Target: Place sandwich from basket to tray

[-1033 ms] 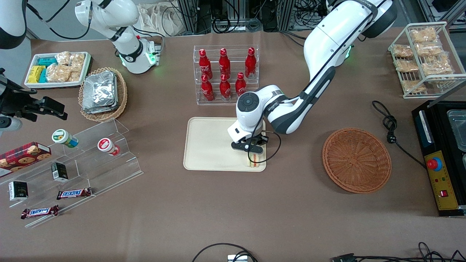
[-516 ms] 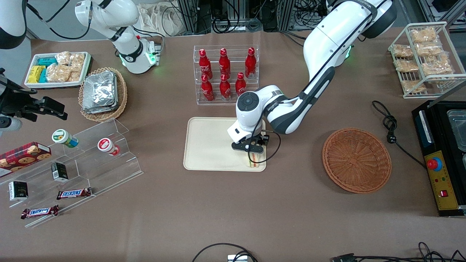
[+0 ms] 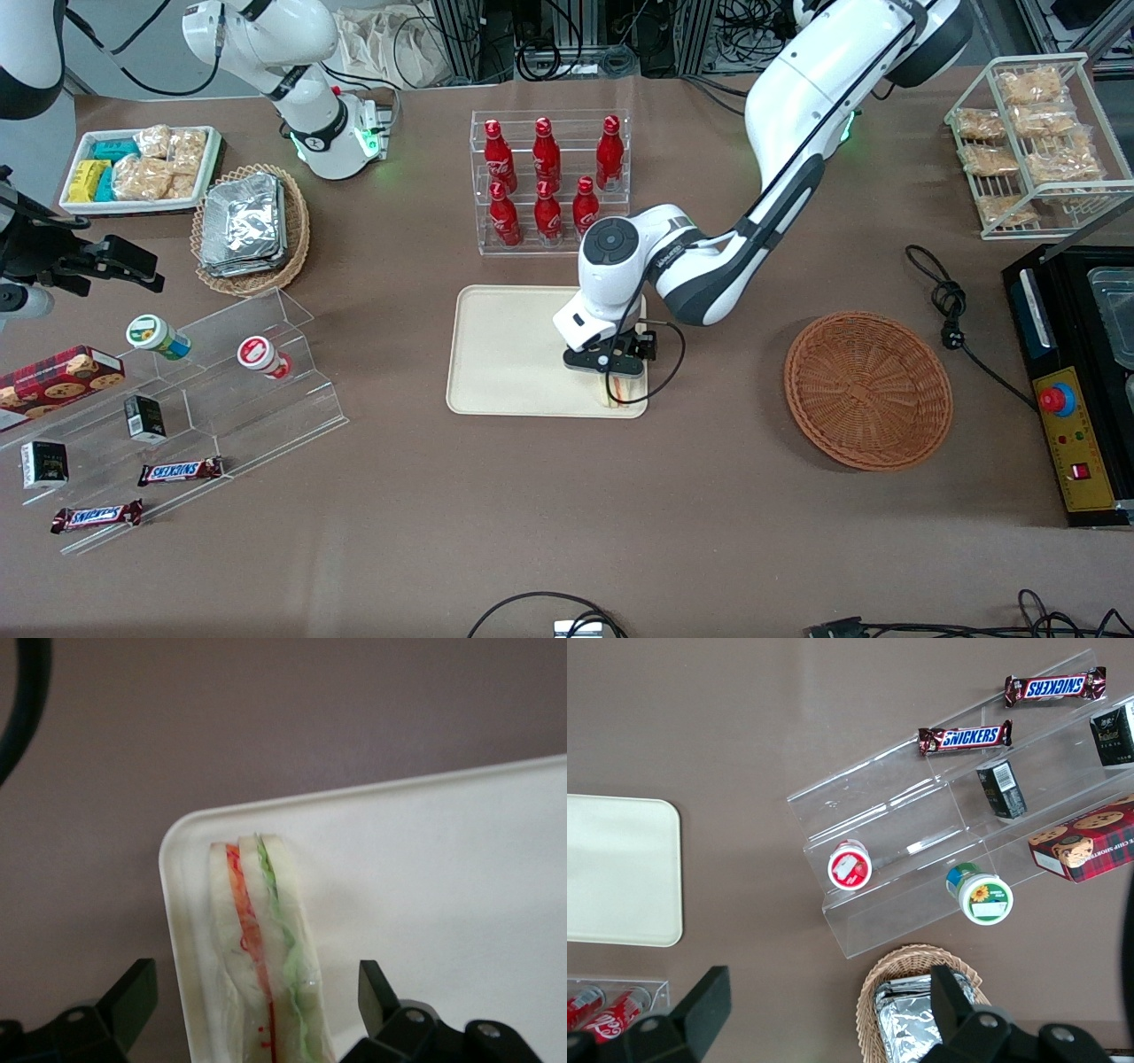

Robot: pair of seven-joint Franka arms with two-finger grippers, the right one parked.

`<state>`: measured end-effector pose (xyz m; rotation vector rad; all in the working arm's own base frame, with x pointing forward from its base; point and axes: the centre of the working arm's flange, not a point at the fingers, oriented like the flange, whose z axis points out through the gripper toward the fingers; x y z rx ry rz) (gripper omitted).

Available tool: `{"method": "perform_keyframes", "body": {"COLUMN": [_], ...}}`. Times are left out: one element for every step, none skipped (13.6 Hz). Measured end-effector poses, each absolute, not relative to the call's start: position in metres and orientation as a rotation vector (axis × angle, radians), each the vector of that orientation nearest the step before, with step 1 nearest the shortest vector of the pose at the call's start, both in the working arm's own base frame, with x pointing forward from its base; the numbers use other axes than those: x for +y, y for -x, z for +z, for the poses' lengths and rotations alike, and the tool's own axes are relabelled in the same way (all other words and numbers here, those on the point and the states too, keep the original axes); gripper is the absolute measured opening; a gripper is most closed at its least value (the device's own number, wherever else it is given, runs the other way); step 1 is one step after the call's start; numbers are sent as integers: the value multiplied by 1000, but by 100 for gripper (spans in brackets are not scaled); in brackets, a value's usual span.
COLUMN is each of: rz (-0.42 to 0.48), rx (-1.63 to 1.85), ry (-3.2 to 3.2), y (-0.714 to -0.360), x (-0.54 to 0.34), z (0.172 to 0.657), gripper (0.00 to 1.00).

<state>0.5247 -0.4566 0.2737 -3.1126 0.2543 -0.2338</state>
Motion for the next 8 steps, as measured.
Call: {"method": "perform_keyframes", "body": {"rz": [-266,-297,-311,-295,-252,-199,-152,-121], "rx": [204,138,96,82,71,57,38,23], "ry": [3132,3150,3168,3184,3200,3216,3224,3211], "y": [-533,-543,-552,-559,-566,-575,-584,-594], "x": [-451,-440,-427,-411,-390,-362,-327,-285], "z": [295,319,345,371,396,418,441,461], "gripper": [100,100,100,100,100,100,100,100]}}
